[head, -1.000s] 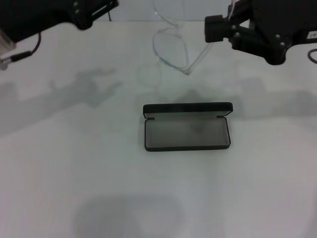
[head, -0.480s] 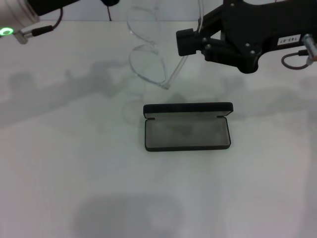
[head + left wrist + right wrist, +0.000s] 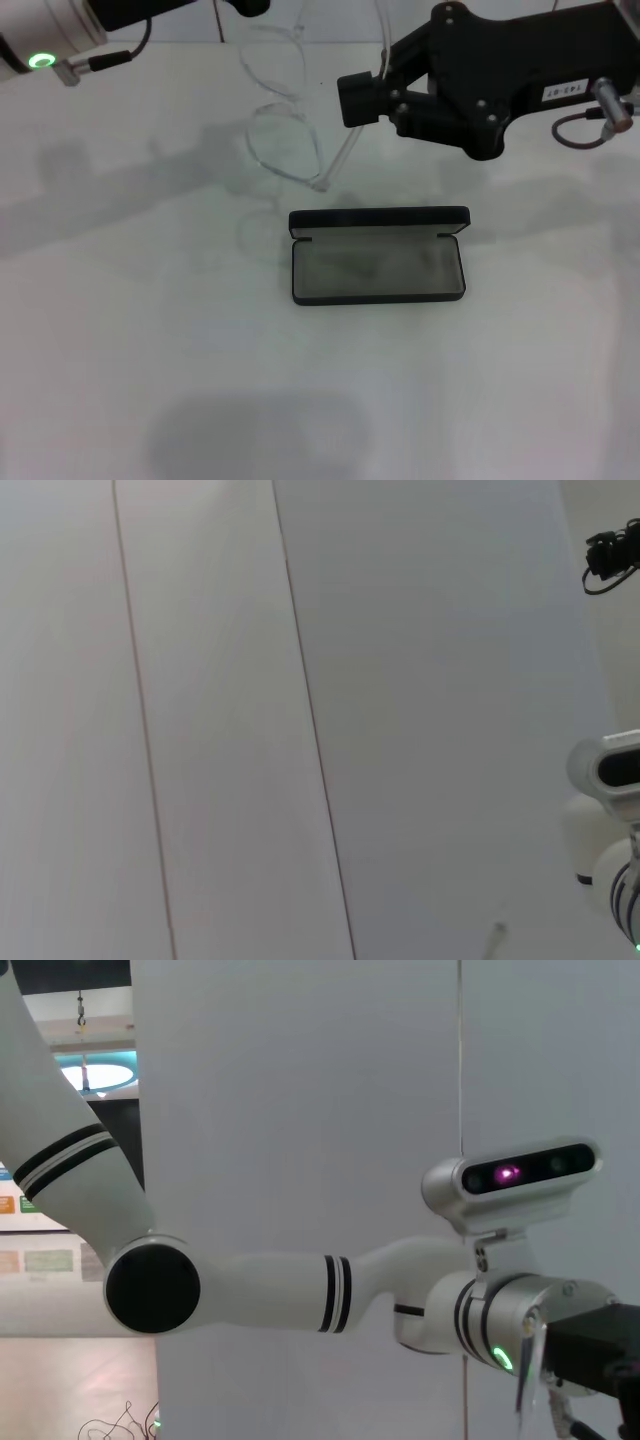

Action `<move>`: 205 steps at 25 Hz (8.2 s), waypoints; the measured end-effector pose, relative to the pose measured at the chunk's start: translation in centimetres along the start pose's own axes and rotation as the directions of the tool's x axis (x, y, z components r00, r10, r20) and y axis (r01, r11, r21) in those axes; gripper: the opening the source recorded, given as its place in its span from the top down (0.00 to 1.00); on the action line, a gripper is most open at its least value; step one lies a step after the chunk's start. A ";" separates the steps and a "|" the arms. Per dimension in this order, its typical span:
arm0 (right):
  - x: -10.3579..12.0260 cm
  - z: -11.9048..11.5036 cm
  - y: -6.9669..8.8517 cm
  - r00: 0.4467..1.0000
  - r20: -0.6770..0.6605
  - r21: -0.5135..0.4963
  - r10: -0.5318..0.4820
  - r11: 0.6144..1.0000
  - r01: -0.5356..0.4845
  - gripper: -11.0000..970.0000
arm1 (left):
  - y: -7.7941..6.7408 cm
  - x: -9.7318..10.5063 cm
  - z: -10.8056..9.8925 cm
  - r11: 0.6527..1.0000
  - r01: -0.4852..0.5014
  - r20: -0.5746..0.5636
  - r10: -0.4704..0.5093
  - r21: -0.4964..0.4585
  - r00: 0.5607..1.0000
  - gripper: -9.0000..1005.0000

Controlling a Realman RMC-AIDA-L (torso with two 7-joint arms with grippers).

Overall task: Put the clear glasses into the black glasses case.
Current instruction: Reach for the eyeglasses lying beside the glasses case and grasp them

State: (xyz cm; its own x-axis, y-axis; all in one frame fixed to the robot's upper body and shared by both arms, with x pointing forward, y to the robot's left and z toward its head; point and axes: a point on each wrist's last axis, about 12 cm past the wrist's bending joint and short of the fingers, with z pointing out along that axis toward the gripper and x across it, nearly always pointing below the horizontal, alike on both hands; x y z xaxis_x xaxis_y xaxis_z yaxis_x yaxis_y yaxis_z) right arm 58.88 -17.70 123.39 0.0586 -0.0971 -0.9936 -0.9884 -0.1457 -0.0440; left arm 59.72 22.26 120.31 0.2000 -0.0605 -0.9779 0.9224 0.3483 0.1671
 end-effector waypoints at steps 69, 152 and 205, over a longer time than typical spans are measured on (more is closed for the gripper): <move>0.3 -0.7 0.8 0.998 0.053 -0.015 0.032 0.999 -0.031 0.53 | -0.5 0.5 0.7 1.000 0.019 -0.007 -0.019 0.014 1.000 0.90; 7.2 -12.3 11.6 0.708 -0.632 0.376 0.316 0.924 -0.076 0.43 | -3.7 2.1 -8.6 0.903 0.425 -0.014 -0.426 -0.059 0.904 0.66; 4.8 -10.0 8.4 0.830 -0.534 0.279 0.161 0.960 -0.007 0.99 | -4.0 2.6 -9.3 0.888 0.452 0.009 -0.453 -0.083 0.891 0.64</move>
State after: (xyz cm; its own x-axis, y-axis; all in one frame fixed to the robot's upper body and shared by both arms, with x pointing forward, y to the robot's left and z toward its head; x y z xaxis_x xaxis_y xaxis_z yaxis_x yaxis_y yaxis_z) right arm 52.28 -29.24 119.28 -0.0356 -0.6299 -0.7758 -0.9886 0.1356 -0.0648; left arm 53.45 29.41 115.88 -0.2368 -0.2197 -0.9464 0.8823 0.3593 -0.3041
